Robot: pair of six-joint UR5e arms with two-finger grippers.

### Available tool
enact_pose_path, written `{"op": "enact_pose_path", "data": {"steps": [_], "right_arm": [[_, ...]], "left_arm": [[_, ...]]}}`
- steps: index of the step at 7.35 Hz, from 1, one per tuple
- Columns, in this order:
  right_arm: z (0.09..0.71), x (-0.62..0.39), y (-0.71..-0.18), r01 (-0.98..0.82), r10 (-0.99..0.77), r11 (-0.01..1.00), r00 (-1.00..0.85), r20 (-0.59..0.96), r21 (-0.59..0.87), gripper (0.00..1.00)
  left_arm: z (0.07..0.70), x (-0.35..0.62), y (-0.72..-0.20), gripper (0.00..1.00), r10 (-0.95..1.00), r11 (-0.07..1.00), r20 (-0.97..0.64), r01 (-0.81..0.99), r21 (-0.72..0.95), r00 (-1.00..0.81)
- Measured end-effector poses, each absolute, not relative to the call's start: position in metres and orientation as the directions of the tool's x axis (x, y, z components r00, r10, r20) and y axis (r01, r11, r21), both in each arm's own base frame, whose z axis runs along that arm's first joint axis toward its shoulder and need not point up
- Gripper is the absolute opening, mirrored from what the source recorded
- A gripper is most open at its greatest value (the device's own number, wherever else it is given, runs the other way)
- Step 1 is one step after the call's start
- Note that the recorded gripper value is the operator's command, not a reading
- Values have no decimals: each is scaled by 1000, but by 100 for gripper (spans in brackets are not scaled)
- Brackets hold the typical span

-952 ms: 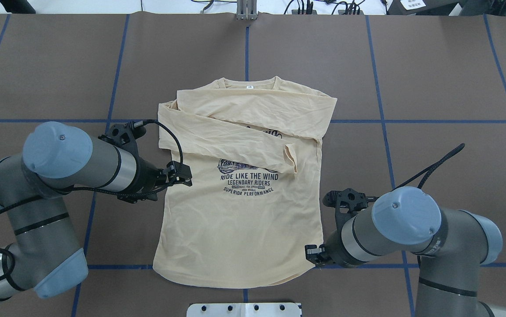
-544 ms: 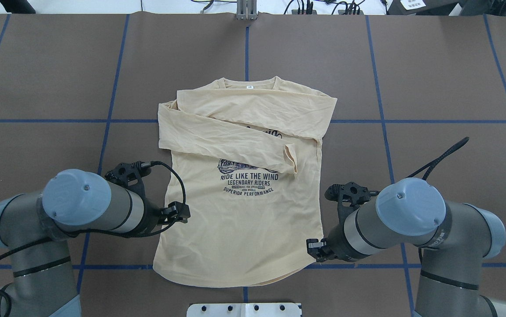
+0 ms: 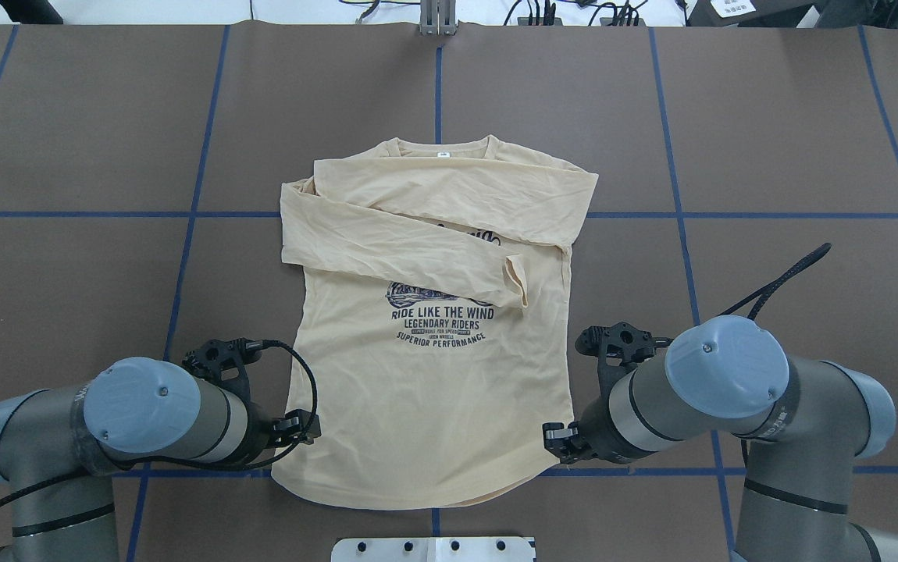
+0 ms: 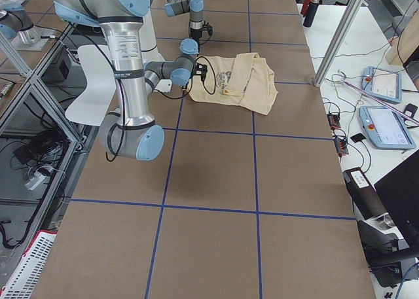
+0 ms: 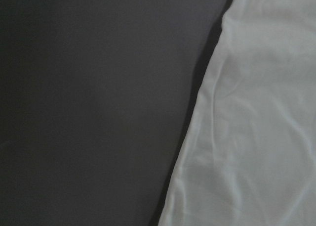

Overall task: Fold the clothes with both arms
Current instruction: 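Move the left gripper to the other hem corner while the right gripper holds, then grasp both near hem corners with the left and right grippers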

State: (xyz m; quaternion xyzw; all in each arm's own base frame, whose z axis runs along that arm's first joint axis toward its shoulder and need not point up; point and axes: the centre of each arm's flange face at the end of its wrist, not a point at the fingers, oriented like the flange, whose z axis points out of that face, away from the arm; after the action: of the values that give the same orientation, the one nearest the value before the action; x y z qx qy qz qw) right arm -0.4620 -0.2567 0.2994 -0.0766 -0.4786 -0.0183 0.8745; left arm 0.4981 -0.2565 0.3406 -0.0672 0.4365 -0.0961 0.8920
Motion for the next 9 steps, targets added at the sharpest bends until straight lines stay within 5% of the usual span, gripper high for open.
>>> {"op": "enact_pose_path", "data": {"steps": [6, 7, 9], "right_arm": [[300, -461, -259, 102, 43, 988, 542, 840, -116, 0], [300, -460, -259, 101, 43, 988, 541, 840, -116, 0], [300, -459, -261, 100, 45, 988, 541, 840, -117, 0]], "left_arm": [[337, 506, -241, 32, -213, 975, -769, 81, -206, 603], [337, 507, -240, 0, -211, 975, -769, 77, -207, 603], [336, 507, -238, 0, -210, 975, -766, 74, -209, 607]]}}
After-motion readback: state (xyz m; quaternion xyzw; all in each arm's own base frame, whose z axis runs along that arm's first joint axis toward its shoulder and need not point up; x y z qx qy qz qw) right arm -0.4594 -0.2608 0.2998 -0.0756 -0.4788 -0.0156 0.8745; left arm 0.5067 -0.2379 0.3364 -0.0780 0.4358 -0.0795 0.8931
